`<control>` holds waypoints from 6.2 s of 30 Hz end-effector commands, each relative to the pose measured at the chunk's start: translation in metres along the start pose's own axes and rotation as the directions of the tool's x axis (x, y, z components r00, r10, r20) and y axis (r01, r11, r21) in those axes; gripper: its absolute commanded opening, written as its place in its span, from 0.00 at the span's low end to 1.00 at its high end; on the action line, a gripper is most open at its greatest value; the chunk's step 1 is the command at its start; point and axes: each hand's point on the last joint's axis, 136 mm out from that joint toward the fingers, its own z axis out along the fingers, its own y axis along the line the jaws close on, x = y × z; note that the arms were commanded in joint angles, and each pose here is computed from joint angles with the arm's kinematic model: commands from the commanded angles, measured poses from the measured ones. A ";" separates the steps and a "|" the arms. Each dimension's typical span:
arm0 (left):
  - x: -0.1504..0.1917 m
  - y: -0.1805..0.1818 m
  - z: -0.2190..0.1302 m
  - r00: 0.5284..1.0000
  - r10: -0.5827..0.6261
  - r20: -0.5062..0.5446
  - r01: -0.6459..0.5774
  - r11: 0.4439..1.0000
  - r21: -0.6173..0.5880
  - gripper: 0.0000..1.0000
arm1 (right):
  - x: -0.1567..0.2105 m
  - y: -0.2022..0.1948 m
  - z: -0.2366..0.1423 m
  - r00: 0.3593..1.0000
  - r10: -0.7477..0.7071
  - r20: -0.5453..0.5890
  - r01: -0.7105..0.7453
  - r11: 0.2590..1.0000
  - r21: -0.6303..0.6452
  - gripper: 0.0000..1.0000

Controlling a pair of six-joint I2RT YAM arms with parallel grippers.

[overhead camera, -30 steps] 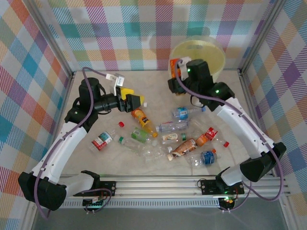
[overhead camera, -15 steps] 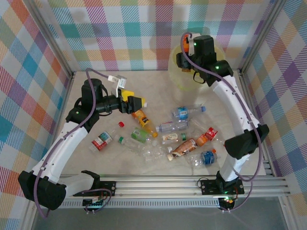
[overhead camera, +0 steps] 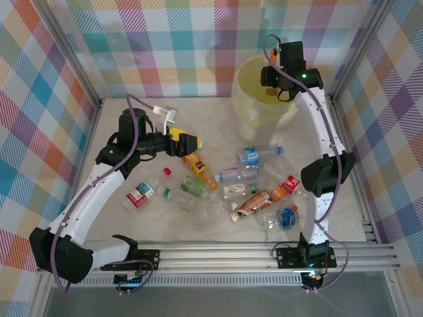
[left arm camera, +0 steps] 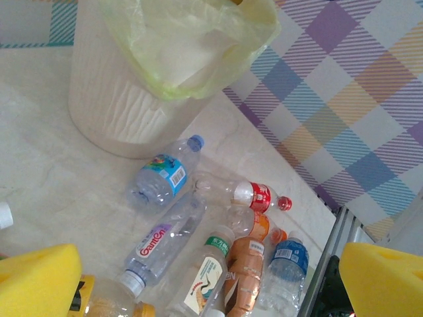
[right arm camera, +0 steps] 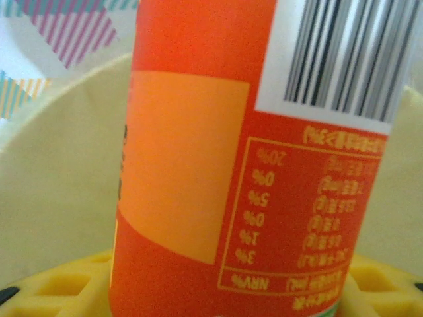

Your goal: Put the plastic bottles in the bin

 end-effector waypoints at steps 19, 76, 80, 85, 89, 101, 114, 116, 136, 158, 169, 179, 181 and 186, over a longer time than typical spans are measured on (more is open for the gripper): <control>0.003 -0.001 0.011 0.999 0.008 -0.041 -0.007 1.000 0.006 1.00 | 0.065 -0.005 0.051 0.958 0.029 -0.284 -0.045 0.998 -0.050 0.60; 0.032 -0.077 0.017 0.978 0.139 -0.158 -0.100 0.967 0.232 1.00 | 0.156 0.002 -0.172 0.976 0.153 -0.157 -0.169 0.981 -0.093 0.79; 0.037 -0.086 0.011 0.966 0.173 -0.192 -0.123 0.961 0.249 1.00 | 0.213 -0.007 -0.174 0.944 0.197 -0.264 -0.212 0.977 -0.029 0.76; 0.035 -0.099 0.004 0.960 0.193 -0.204 -0.134 0.954 0.269 1.00 | 0.270 -0.011 -0.176 0.888 0.263 -0.378 -0.282 0.959 0.006 0.72; 0.037 -0.103 -0.001 0.953 0.217 -0.212 -0.158 0.951 0.265 1.00 | 0.312 -0.024 -0.178 0.842 0.306 -0.445 -0.284 0.952 0.117 0.71; 0.039 -0.101 -0.002 0.954 0.214 -0.210 -0.162 0.958 0.238 1.00 | 0.387 -0.061 -0.184 0.700 0.549 -0.457 -0.366 0.825 0.431 0.79; 0.037 -0.103 -0.011 0.956 0.218 -0.196 -0.175 0.960 0.217 1.00 | 0.444 -0.057 -0.173 0.509 0.758 -0.408 -0.514 0.648 0.562 0.85; 0.038 -0.102 -0.011 0.955 0.215 -0.203 -0.170 0.961 0.218 1.00 | 0.454 -0.055 -0.170 0.473 0.788 -0.395 -0.543 0.613 0.573 0.83; 0.044 -0.098 -0.008 0.952 0.211 -0.223 -0.165 0.964 0.208 1.00 | 0.483 -0.041 -0.139 0.355 0.871 -0.341 -0.685 0.490 0.539 0.85; 0.047 -0.096 -0.003 0.950 0.201 -0.239 -0.150 0.965 0.216 1.00 | 0.468 -0.047 -0.149 0.464 0.820 -0.334 -0.713 0.570 0.408 0.64; 0.048 -0.115 -0.008 0.953 0.219 -0.211 -0.141 0.933 0.330 1.00 | 0.389 -0.032 -0.160 0.699 0.647 -0.305 -0.649 0.753 0.110 0.63; 0.038 -0.115 -0.009 0.969 0.223 -0.102 -0.181 0.932 0.315 1.00 | 0.270 0.001 -0.178 0.896 0.429 -0.113 -0.443 0.870 -0.214 0.63; 0.034 -0.112 -0.008 0.974 0.215 -0.072 -0.185 0.936 0.298 1.00 | 0.247 0.007 -0.185 0.922 0.382 -0.065 -0.386 0.887 -0.253 0.62; 0.030 -0.107 -0.007 0.979 0.201 -0.031 -0.185 0.946 0.265 1.00 | 0.194 0.017 -0.198 0.959 0.282 0.033 -0.260 0.919 -0.295 0.60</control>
